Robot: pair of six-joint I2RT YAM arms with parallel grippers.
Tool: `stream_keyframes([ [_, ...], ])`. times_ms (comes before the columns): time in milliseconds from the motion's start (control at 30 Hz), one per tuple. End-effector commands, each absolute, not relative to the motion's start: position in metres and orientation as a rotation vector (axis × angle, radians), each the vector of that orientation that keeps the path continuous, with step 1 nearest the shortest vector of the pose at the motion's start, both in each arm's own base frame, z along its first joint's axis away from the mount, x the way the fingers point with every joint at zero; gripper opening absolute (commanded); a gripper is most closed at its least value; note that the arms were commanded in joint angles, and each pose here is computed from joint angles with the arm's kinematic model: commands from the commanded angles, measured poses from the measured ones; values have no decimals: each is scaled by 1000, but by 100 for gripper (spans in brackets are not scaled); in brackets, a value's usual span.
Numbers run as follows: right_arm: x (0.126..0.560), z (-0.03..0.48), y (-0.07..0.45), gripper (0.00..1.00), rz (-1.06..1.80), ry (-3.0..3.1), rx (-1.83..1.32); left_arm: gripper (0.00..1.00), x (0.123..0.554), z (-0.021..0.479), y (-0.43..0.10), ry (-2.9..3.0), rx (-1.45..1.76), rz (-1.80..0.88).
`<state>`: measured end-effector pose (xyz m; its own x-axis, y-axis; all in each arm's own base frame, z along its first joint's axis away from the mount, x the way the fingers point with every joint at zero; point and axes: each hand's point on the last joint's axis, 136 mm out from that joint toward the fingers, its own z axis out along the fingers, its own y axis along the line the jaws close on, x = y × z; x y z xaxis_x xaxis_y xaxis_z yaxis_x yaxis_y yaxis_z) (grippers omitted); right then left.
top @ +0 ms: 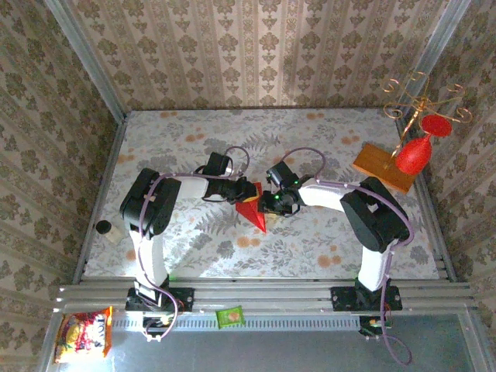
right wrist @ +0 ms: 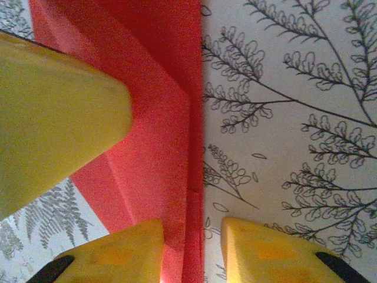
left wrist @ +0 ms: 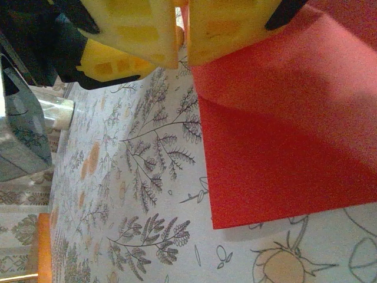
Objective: Fold a paper plane with a square sheet of paper (pick it up from the middle)
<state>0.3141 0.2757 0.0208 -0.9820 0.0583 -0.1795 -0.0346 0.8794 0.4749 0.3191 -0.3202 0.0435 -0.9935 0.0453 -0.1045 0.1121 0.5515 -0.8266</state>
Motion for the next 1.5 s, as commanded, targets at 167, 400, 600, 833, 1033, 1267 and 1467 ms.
stream_keyframes([
  [167,303,1,275,31,667,2943,-13,13,323,45,-324,2698,166,-1434],
  [400,302,-7,274,30,628,2968,-23,13,322,60,-321,2674,171,-1417],
  [600,300,-13,274,29,586,2995,-31,13,319,56,-317,2695,166,-1383],
  [833,297,-19,275,29,549,3017,-50,13,318,54,-317,2707,167,-1385],
  [1033,295,-22,277,28,530,3025,-60,13,317,45,-319,2733,172,-1381],
  [1267,292,-24,277,28,520,3034,-62,13,317,38,-318,2753,168,-1369],
  [1467,291,-25,277,28,512,3040,-65,12,315,31,-316,2775,162,-1350],
])
